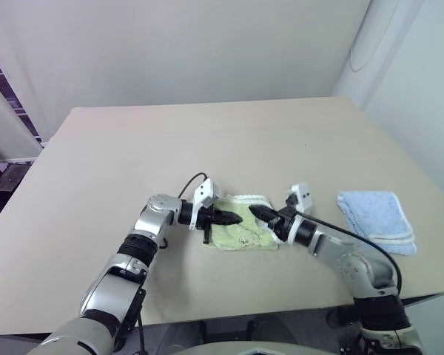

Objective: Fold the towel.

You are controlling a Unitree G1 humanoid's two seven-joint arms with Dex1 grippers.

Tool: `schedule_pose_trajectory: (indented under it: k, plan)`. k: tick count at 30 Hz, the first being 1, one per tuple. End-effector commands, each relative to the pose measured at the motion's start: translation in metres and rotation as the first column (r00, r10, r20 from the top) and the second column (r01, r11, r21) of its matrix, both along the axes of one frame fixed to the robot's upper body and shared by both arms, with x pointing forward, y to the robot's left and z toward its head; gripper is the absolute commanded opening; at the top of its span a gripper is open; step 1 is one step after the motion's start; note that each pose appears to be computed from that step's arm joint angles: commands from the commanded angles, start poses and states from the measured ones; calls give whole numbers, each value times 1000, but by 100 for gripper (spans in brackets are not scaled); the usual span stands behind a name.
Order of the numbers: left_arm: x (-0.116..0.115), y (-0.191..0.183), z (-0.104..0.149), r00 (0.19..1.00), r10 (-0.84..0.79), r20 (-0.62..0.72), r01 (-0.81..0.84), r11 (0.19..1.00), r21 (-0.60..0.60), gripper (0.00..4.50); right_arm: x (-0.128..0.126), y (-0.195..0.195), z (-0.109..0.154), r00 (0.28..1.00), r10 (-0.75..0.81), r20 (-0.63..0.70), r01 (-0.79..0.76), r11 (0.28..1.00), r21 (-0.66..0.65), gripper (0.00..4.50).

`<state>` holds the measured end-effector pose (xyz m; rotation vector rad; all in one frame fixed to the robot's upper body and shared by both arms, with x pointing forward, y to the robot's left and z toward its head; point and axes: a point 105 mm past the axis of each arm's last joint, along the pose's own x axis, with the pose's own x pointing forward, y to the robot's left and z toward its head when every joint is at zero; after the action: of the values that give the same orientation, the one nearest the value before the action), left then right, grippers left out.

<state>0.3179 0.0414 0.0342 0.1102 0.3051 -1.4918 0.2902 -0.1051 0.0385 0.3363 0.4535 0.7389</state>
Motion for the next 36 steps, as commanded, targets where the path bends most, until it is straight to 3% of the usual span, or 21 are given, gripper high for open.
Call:
schedule_pose_trajectory:
  k: [1,6,10,14,18,22,28,33,36]
  plan:
    - [-1,0,-16,1000,4,18,-5,998,62,1,-1,-2,-20,999,-12,-30,11,999,-40,0]
    - [9,-1,2,999,45,-6,-45,999,-17,1,4,-18,-11,999,-43,10,44,997,-61,0]
    - [11,7,18,1000,22,-8,-23,999,-46,1,3,-24,20,995,-23,96,26,999,-32,0]
    - [10,17,41,996,5,-93,-15,995,-102,1,-2,-25,49,987,-1,161,2,1000,-3,0]
    - [13,30,61,983,30,-182,-58,987,-153,85,-7,-26,67,978,-7,209,5,1000,13,90]
    - [18,44,76,969,63,-237,-110,976,-190,229,-9,-38,73,982,-42,185,33,998,51,237]
    - [11,58,61,952,106,-288,-130,989,-67,447,-1,-64,62,992,-127,15,126,990,60,448]
    - [4,69,49,854,164,-493,-170,985,33,449,2,-63,71,991,-129,-37,133,979,155,449]
    - [4,76,40,739,233,-632,-243,967,72,449,4,-60,71,987,-145,-72,157,966,207,449]
